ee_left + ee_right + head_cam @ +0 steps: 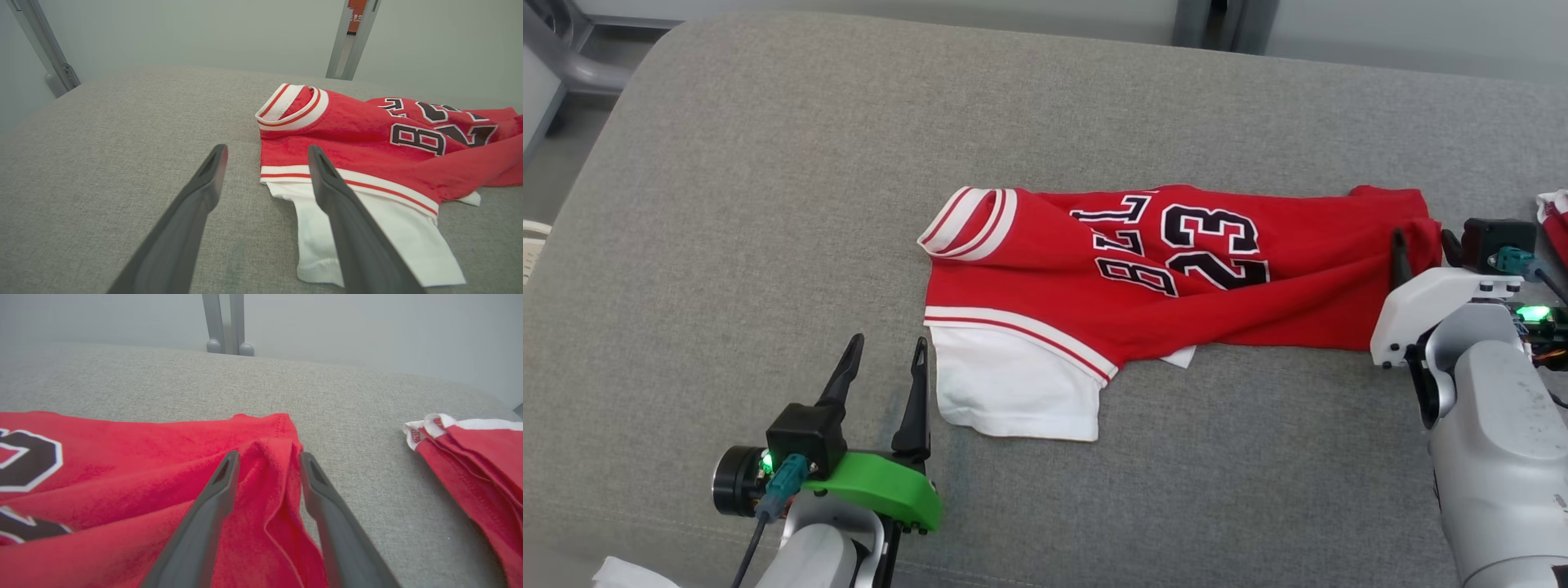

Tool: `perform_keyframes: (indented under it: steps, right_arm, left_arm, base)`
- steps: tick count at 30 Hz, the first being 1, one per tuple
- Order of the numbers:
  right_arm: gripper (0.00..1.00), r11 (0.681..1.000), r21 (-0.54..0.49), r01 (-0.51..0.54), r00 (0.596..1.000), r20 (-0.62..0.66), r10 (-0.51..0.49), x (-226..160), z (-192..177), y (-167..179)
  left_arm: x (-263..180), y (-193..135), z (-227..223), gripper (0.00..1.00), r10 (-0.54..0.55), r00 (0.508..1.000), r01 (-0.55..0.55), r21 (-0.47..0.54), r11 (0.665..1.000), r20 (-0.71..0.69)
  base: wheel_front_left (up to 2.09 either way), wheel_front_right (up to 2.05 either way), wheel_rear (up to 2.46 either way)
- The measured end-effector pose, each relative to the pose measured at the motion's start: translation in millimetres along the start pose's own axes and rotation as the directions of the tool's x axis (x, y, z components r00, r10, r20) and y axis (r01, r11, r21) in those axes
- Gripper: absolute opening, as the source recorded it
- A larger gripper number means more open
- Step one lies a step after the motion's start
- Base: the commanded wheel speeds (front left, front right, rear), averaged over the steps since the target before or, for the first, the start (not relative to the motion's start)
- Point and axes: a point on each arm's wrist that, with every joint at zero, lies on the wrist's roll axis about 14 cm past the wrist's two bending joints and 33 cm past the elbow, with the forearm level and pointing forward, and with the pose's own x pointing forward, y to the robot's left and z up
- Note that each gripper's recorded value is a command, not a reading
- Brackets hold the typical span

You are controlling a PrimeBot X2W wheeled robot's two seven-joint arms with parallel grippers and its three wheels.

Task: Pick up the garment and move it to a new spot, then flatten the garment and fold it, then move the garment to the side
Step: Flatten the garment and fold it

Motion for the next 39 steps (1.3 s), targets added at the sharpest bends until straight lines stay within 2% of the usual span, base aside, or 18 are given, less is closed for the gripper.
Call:
perform_keyframes:
  steps: [9,15,23,29,38,39]
  right_arm:
    - [1.00,1.000,0.000,-0.006,0.979,0.206,0.006,-26.5,42.8,1.4]
    - [1.00,1.000,0.024,0.010,0.963,0.268,-0.016,-61.3,43.6,-6.3]
    - [1.00,0.994,0.093,0.060,0.987,0.140,-0.073,-98.4,-10.9,-24.0]
    - [1.00,0.991,0.121,0.065,0.997,0.039,-0.070,-89.7,-38.6,-22.4]
    - [1.00,0.984,0.171,0.056,0.997,-0.070,-0.044,-53.8,-57.6,-10.2]
    - [0.66,0.984,0.172,0.053,0.996,-0.079,-0.040,-51.3,-59.1,-8.2]
  left_arm:
    - [-3.7,-14.1,10.8,1.00,-0.046,0.998,0.046,0.003,0.999,0.035]
    - [-8.0,-29.6,16.4,1.00,-0.091,0.994,0.091,0.004,0.996,0.054]
    - [-7.6,-42.4,18.6,1.00,-0.131,0.989,0.131,0.005,0.991,0.062]
    - [-3.0,-36.3,10.5,1.00,-0.118,0.992,0.118,0.009,0.993,0.033]
    - [2.4,-21.0,1.9,1.00,-0.079,0.997,0.078,0.015,0.997,0.005]
    - [2.3,-19.3,0.9,1.00,-0.074,0.997,0.074,0.015,0.997,0.002]
  base:
    - [0.00,0.00,0.00]
    - [0.00,0.00,0.00]
    - [0.00,0.00,0.00]
    - [0.00,0.00,0.00]
    - [0.00,0.00,0.00]
    - [0.00,0.00,0.00]
